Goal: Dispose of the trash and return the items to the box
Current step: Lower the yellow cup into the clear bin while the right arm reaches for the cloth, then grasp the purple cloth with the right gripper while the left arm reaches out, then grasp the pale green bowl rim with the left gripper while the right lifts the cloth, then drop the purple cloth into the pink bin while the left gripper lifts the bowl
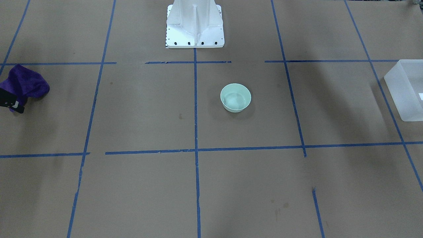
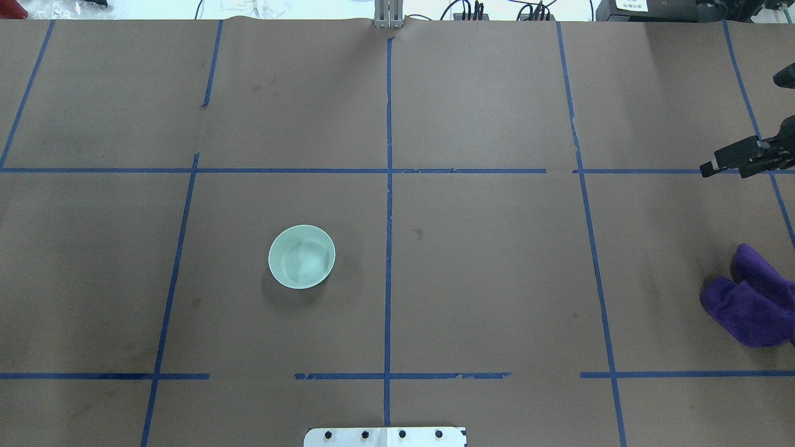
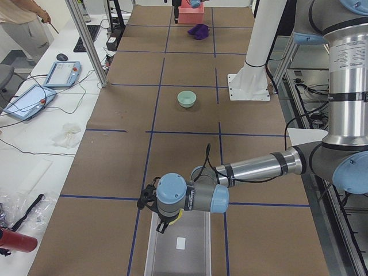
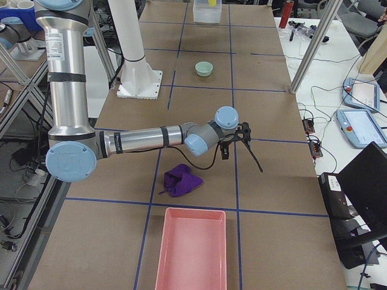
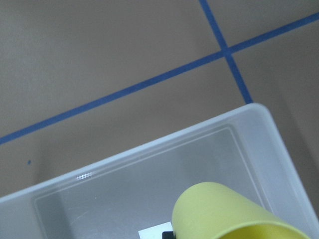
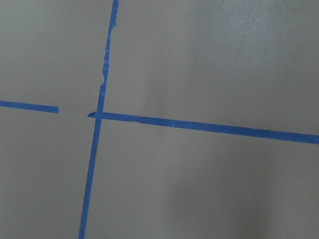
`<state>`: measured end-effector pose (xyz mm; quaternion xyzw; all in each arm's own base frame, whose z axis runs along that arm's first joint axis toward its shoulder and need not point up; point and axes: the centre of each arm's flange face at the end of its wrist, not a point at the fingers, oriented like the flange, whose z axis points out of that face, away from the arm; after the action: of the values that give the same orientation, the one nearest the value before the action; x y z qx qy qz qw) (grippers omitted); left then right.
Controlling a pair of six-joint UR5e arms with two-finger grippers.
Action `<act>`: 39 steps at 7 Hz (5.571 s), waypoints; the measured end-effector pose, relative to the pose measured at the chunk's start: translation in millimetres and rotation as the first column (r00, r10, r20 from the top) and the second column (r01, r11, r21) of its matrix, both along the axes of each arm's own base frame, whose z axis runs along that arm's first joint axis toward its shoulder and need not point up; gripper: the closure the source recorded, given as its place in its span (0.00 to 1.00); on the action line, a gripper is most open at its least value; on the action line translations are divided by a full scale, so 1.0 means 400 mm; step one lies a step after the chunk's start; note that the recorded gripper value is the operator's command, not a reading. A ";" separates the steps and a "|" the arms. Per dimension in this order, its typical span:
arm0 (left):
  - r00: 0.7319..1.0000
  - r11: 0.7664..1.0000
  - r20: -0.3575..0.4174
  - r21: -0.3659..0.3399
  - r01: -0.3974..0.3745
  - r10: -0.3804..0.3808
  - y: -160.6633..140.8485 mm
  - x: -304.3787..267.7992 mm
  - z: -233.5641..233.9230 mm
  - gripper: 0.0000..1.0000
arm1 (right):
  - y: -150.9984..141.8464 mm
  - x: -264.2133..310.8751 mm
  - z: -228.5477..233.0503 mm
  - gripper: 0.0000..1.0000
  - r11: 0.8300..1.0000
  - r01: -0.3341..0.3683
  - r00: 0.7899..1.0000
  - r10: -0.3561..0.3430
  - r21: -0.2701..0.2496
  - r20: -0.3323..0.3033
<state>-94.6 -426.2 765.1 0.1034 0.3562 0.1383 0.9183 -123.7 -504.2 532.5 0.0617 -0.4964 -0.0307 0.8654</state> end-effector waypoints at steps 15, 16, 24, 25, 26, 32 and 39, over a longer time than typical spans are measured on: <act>0.971 0.974 -0.111 -0.098 0.202 -0.213 -0.339 0.250 -0.677 0.20 | 0.357 0.060 0.227 0.00 0.974 -0.026 0.987 -0.011 -0.226 -0.161; 0.958 0.964 -0.146 -0.135 0.227 -0.246 -0.352 0.335 -0.793 0.20 | 0.381 0.061 0.245 0.00 0.967 -0.025 0.985 -0.019 -0.253 -0.169; 0.947 0.900 -0.177 -0.397 0.180 -0.267 -0.203 0.991 -1.129 0.16 | 0.424 -0.031 0.273 1.00 0.938 0.006 0.978 -0.078 -0.346 -0.195; 0.956 0.894 -0.154 -0.415 0.169 -0.251 -0.153 1.086 -1.130 0.14 | 0.425 -0.027 0.269 1.00 0.939 0.002 0.978 -0.073 -0.344 -0.195; 0.964 0.894 -0.133 -0.421 0.154 -0.229 -0.110 1.174 -1.131 0.14 | 0.413 -0.011 0.232 1.00 0.947 -0.014 0.982 -0.047 -0.322 -0.180; 0.982 0.905 -0.111 -0.415 0.096 -0.156 0.002 1.473 -1.066 0.60 | 0.310 0.378 -0.016 1.00 0.921 -0.365 0.931 0.361 -0.139 -0.055; 0.959 0.931 -0.185 -0.336 0.145 -0.216 -0.039 1.398 -1.173 1.00 | 0.267 0.694 0.218 1.00 0.971 -0.240 0.927 0.231 0.008 -0.296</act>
<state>464.7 -441.7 295.7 0.0005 0.4616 -0.0189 0.8869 153.8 -397.3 619.9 0.1031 -0.3513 0.0716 0.9278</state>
